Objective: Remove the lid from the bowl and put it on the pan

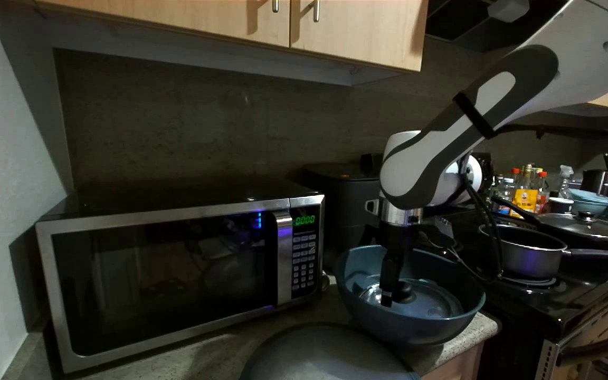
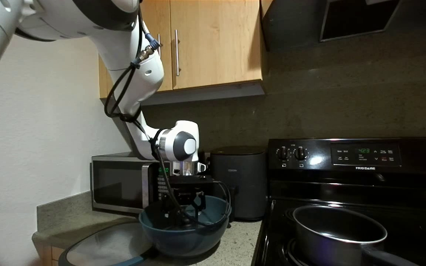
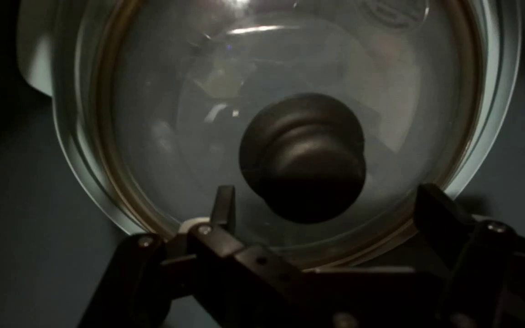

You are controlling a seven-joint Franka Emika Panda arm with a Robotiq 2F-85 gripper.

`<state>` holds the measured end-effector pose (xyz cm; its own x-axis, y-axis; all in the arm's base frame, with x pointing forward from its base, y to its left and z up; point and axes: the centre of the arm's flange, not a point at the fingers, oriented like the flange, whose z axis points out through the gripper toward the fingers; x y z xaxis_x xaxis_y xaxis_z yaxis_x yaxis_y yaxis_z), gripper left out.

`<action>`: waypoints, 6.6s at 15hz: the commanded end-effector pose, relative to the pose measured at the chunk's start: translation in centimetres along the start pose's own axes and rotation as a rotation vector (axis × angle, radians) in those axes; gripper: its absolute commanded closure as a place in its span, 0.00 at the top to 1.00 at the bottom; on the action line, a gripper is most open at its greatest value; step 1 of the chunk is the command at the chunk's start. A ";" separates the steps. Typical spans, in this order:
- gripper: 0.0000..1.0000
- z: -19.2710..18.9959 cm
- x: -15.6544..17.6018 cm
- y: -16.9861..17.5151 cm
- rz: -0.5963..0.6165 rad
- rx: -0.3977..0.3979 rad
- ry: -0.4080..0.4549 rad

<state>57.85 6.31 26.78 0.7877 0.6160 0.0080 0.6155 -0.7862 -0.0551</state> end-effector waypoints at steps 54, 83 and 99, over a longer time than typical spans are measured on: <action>1.00 -7.2 -2.6 -2.9 0.239 0.038 0.004; 1.00 -2.8 -4.0 1.7 0.222 0.112 -0.046; 0.43 -1.0 -3.4 3.7 0.258 0.157 -0.062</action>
<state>57.05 1.43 27.87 0.9169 0.3876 -0.0951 0.3692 -0.9143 -0.1668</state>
